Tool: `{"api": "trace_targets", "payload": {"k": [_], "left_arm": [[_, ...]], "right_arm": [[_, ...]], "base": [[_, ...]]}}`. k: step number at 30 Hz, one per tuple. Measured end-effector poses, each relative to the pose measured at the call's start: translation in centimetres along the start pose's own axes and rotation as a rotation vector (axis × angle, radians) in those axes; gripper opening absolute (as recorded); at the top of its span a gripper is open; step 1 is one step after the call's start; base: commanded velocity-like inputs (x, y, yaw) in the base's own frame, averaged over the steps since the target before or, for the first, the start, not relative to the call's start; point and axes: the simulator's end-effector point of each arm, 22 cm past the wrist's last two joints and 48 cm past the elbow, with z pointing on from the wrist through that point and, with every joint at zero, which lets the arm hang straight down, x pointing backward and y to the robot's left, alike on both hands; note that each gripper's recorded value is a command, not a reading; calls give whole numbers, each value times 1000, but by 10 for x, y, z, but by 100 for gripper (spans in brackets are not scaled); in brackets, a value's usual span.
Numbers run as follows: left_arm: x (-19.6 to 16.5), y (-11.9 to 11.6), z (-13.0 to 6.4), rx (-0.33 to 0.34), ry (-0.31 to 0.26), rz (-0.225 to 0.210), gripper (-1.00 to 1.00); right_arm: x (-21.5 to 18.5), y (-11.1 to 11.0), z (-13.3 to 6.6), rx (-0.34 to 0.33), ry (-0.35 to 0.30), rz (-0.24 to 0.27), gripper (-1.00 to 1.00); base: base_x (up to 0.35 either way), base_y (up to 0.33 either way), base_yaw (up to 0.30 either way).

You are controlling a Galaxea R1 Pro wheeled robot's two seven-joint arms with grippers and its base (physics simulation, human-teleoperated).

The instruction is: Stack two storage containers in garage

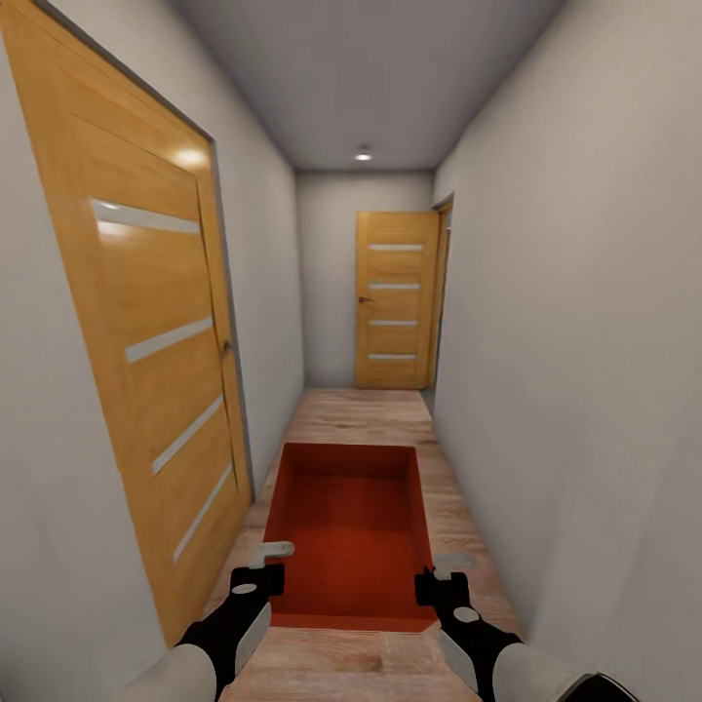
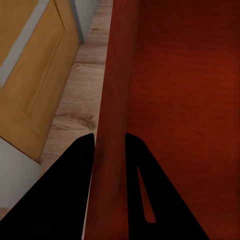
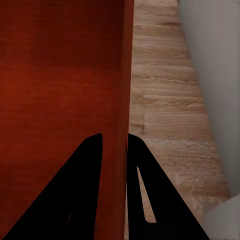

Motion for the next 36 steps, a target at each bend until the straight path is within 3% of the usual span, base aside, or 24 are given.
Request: {"api": "trace_targets", "payload": {"k": [26, 36], "left_arm": [[0, 0, 0, 0, 0, 0, -100], [0, 0, 0, 0, 0, 0, -100]], "right_arm": [[0, 0, 0, 0, 0, -1, -100], [0, 0, 0, 0, 0, 0, -100]], "base": [[323, 1, 0], [323, 0, -100]]}}
